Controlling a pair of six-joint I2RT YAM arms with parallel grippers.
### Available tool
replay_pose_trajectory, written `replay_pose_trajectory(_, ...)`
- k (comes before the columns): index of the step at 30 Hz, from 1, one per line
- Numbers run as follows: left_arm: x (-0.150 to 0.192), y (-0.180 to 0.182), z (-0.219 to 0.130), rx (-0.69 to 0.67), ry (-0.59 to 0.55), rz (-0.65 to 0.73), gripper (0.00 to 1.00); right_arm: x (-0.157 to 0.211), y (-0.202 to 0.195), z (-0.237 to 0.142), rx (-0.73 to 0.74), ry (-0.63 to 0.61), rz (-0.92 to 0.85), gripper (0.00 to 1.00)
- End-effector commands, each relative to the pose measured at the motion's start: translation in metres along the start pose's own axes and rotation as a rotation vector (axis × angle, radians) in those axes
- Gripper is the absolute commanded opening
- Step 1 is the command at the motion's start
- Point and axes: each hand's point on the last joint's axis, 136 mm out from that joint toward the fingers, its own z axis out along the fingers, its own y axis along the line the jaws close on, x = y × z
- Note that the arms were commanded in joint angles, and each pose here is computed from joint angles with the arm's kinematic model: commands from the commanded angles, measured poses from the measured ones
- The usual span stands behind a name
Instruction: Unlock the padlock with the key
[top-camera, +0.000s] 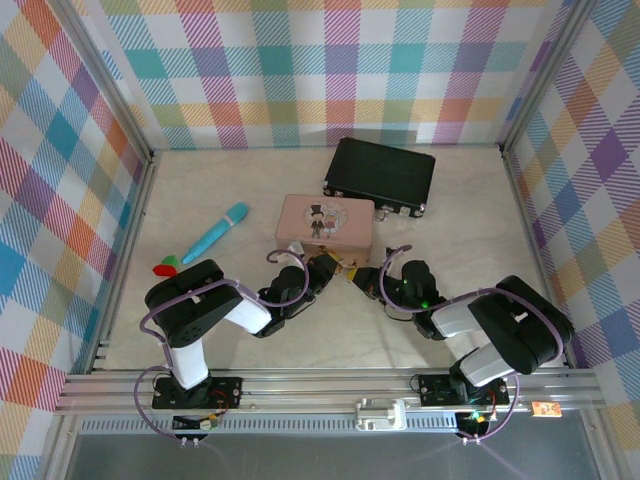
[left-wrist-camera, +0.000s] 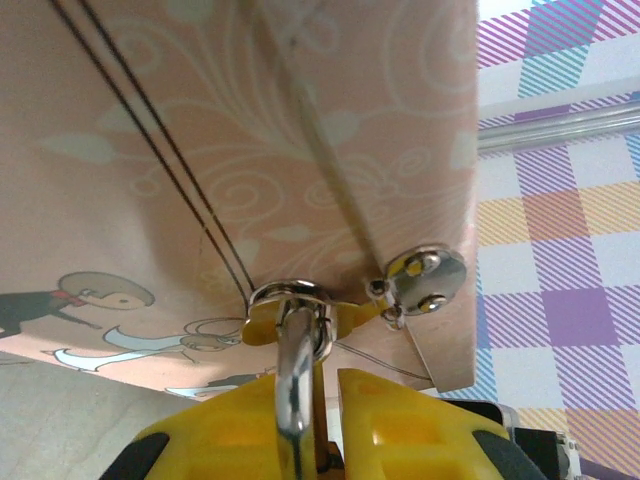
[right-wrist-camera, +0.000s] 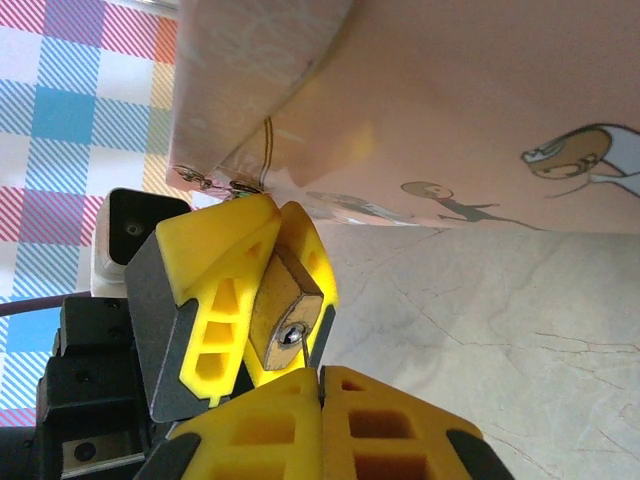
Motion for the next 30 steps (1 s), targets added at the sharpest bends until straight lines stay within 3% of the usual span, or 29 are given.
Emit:
replay_pose_trajectory(1,0.01,-0.041,-0.001,0.15,0.043,-0.043,0.0,-0.009,0.022,0.0,-0.077,-0.039,-0.003,0.0)
replay_pose_trajectory(10,0.016,-0.041,0.0,0.153,0.06,-0.044,0.0,-0.01,0.027,0.007,-0.121,-0.033,0.016,0.0)
replay_pose_trajectory(21,0.044,-0.058,-0.008,0.205,0.171,-0.086,0.0,-0.015,0.015,0.027,-0.104,-0.014,0.053,0.0)
replay_pose_trajectory(30,0.036,-0.05,-0.011,0.19,0.129,-0.088,0.0,-0.009,0.032,0.023,-0.208,0.034,0.014,0.0)
